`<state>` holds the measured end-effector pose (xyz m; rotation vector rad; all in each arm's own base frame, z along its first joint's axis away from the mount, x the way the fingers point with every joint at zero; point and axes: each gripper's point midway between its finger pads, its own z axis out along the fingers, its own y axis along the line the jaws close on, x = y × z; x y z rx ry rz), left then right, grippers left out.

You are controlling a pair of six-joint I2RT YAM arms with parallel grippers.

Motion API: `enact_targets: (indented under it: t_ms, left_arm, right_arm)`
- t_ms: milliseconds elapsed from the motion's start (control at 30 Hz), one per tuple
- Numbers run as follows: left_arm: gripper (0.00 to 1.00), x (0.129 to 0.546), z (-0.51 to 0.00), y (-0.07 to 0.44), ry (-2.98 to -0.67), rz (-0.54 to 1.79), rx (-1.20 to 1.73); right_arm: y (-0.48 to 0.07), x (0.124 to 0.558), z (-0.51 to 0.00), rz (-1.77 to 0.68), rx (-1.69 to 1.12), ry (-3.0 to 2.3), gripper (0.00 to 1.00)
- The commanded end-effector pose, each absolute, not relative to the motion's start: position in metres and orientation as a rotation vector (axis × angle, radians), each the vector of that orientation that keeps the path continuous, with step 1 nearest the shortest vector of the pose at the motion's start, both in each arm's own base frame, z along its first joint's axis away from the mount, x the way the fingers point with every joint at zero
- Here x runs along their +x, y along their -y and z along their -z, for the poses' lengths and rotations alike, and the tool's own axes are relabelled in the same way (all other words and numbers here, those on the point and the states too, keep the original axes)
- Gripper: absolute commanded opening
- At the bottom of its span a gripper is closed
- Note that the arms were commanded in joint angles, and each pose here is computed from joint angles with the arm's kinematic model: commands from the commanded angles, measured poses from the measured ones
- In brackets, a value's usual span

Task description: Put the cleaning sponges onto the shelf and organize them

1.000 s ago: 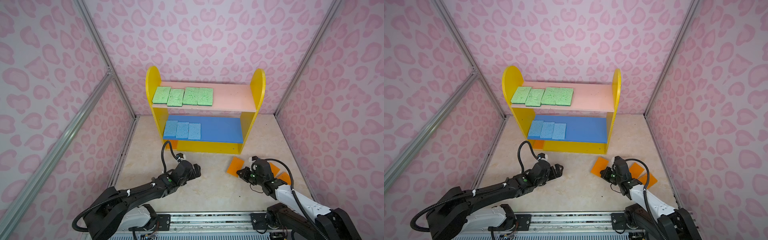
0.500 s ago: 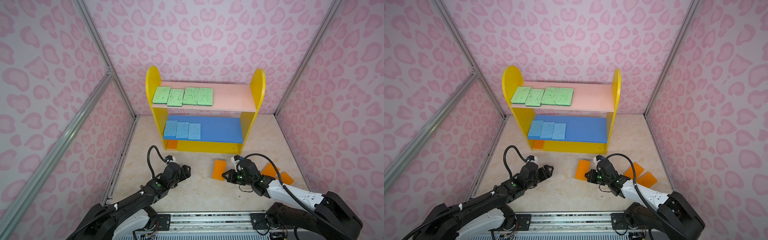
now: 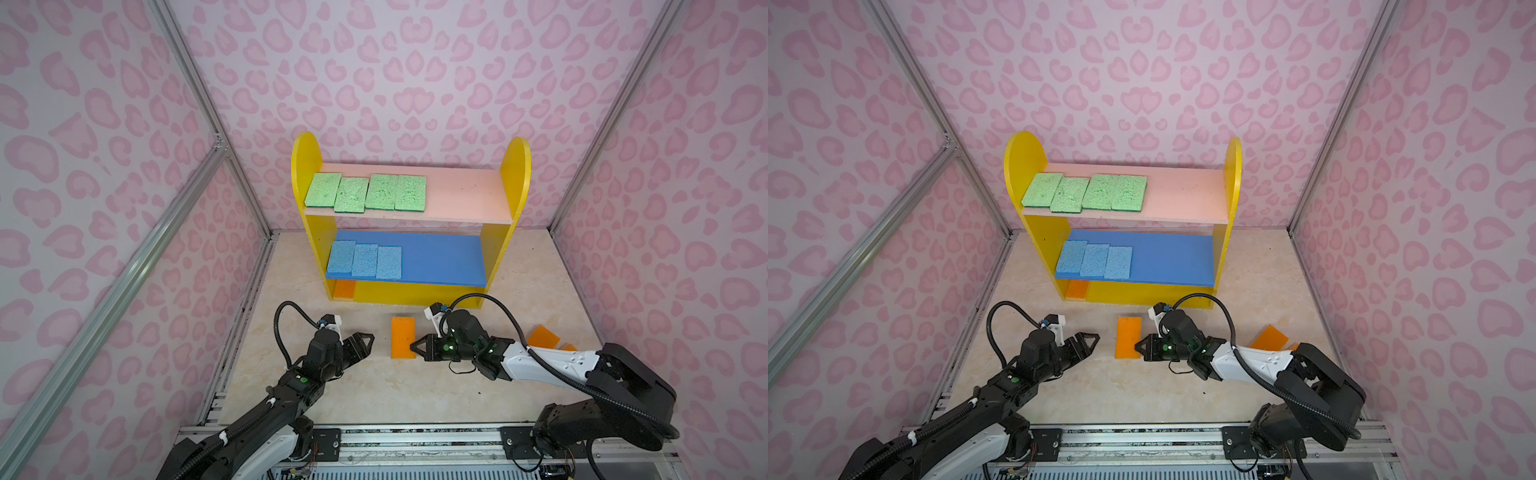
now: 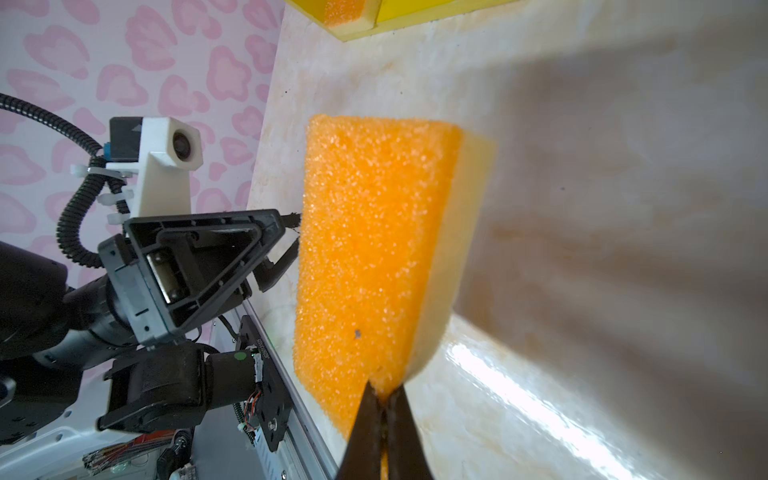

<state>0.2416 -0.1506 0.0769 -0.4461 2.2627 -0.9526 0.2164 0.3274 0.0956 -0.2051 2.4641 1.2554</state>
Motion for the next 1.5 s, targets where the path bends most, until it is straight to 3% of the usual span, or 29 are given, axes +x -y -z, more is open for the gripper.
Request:
enact_targets:
  t_ms: [0, 233, 567, 1100, 1467]
  left_arm:
    - [0.74, 0.244, -0.092, 0.156, -2.197, 1.048, -0.402]
    - [0.75, 0.247, -0.091, 0.151, -2.185, 1.088, -0.416]
    - [0.65, 0.255, -0.102, 0.154, -2.141, 1.155, -0.391]
    - [0.67, 0.260, -0.104, 0.139, -2.091, 1.115, -0.478]
    - [0.65, 0.262, -0.118, 0.152, -2.082, 1.201, -0.404]
  right_arm:
    - [-0.344, 0.215, -0.103, -1.315, -0.270, -2.423, 0.00]
    - [-0.366, 0.214, -0.105, -1.371, -0.320, -2.410, 0.00]
    - [-0.391, 0.213, -0.112, -1.461, -0.384, -2.388, 0.00]
    - [-0.386, 0.230, -0.104, -1.447, -0.294, -2.413, 0.00]
    - [-0.400, 0.221, -0.109, -1.498, -0.411, -2.414, 0.00]
